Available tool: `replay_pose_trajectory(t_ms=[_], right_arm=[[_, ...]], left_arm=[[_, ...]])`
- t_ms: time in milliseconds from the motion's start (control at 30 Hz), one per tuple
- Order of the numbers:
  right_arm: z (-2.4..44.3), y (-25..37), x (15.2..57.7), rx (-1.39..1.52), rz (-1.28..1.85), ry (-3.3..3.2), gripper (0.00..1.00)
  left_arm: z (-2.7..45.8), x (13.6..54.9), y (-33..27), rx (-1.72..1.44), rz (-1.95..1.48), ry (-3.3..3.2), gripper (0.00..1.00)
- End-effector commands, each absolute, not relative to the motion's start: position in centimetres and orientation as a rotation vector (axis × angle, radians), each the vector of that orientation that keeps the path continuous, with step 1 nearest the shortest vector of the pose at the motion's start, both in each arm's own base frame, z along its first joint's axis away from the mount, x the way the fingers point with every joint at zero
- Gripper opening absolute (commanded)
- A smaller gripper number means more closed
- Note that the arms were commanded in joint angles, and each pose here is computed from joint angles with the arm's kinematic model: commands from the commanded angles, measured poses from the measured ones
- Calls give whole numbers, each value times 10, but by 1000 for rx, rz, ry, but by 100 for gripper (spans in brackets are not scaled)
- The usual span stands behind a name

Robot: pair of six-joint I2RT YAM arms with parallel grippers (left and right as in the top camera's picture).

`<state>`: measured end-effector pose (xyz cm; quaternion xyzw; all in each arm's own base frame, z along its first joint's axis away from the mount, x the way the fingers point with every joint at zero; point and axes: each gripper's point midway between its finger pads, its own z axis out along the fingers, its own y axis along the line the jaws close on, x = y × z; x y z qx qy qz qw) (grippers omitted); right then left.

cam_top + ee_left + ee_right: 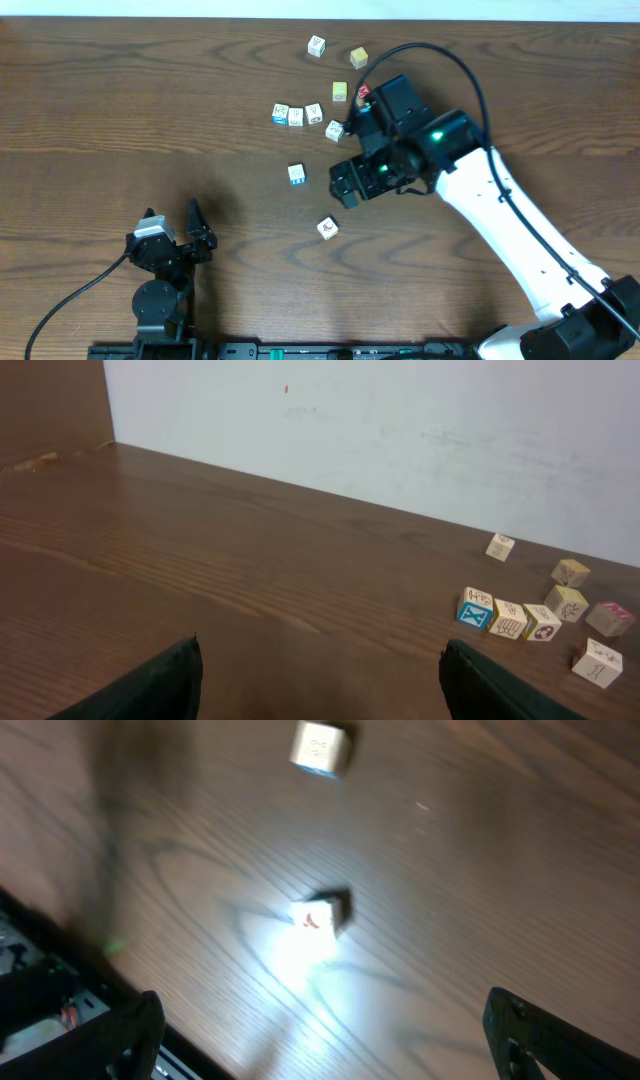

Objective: Lift 4 blocks

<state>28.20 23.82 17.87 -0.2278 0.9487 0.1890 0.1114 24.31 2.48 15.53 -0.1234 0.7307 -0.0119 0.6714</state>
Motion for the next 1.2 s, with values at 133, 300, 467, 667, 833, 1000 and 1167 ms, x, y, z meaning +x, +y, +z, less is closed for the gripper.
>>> replay_pose_trajectory(t_ms=[133, 300, 467, 667, 833, 1000, 1167], right_arm=[[148, 260, 261, -813, 537, 2778, 99], [110, 263, 253, -901, 344, 2802, 99], [68, 273, 241, -1027, 254, 2847, 96], [25, 266, 241, -1061, 78, 2914, 87], [14, 266, 240, -1056, 62, 2938, 59], [15, 271, 244, -1003, 81, 2933, 45], [15, 276, 248, -911, 104, 2940, 45]], left_arm=[[136, 242, 27, -286, -9, 1703, 77], [136, 242, 27, -286, -9, 1703, 77], [136, 242, 27, -286, -9, 1703, 76], [136, 242, 27, -286, -9, 1703, 77], [136, 242, 27, -286, -9, 1703, 77], [136, 242, 27, -286, -9, 1703, 76], [136, 242, 27, -286, -9, 1703, 77]])
